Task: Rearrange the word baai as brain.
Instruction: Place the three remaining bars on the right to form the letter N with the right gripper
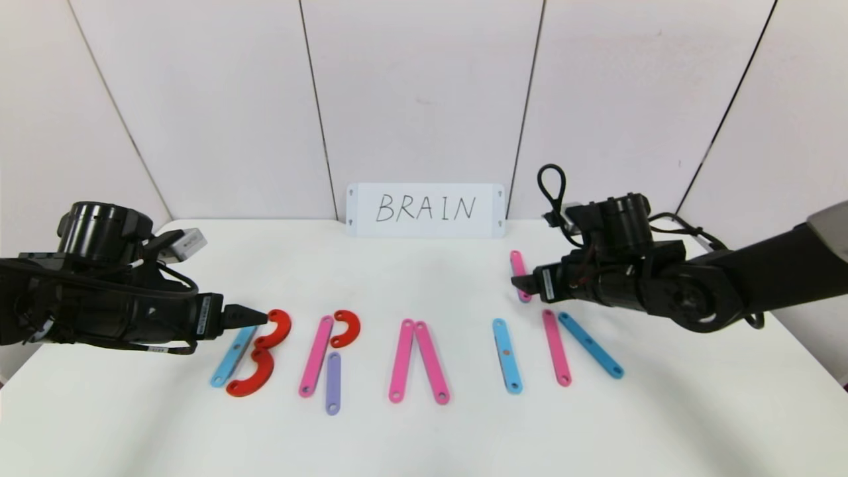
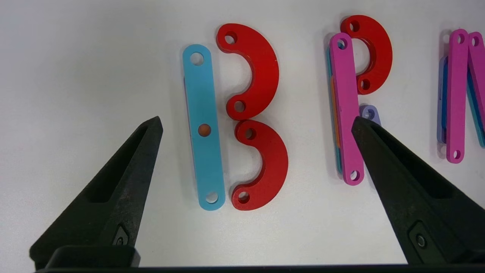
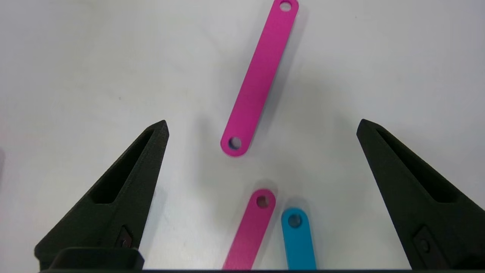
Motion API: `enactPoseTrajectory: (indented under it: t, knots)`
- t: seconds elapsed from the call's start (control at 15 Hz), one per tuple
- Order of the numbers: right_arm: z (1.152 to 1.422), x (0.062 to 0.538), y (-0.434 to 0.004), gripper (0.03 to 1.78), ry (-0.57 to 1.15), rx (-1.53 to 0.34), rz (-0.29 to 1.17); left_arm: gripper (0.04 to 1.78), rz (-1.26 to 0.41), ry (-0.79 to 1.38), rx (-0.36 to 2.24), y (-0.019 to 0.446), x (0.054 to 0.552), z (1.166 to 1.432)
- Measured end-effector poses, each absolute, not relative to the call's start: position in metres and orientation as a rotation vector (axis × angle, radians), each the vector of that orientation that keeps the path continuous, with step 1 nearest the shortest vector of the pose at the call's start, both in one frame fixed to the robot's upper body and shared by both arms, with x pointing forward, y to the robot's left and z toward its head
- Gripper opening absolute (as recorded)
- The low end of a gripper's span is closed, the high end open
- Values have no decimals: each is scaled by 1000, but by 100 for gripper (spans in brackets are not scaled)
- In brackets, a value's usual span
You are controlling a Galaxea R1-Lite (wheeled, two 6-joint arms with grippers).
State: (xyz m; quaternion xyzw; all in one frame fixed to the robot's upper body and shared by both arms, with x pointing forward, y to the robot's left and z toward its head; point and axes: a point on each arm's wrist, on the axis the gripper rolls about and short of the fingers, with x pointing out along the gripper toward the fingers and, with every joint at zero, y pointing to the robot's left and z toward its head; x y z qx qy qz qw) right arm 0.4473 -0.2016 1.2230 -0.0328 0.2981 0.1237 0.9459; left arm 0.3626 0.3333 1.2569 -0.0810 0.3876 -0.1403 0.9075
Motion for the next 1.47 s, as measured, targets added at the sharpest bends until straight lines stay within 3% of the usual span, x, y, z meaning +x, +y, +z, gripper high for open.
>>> enactPoseTrajectory:
  t: [0.67,0.87,1.07,1.33,1.47]
  knots:
    - [1190,500,-177,173,649,-15,207,174,-290,805,-168,333,363,1256]
    - [1183,503,-176,163,658,-15,205,174,-289,805,-168,333,363,1256]
    - [1179,505,-176,130,664,-15,203,174,-290,805,-167,333,363,1256]
    - [1178,505,-176,59,668,-13,202,174,-289,803,-168,333,363,1256]
    - [1177,504,-176,35,671,-11,201,174,-289,803,-167,333,363,1256]
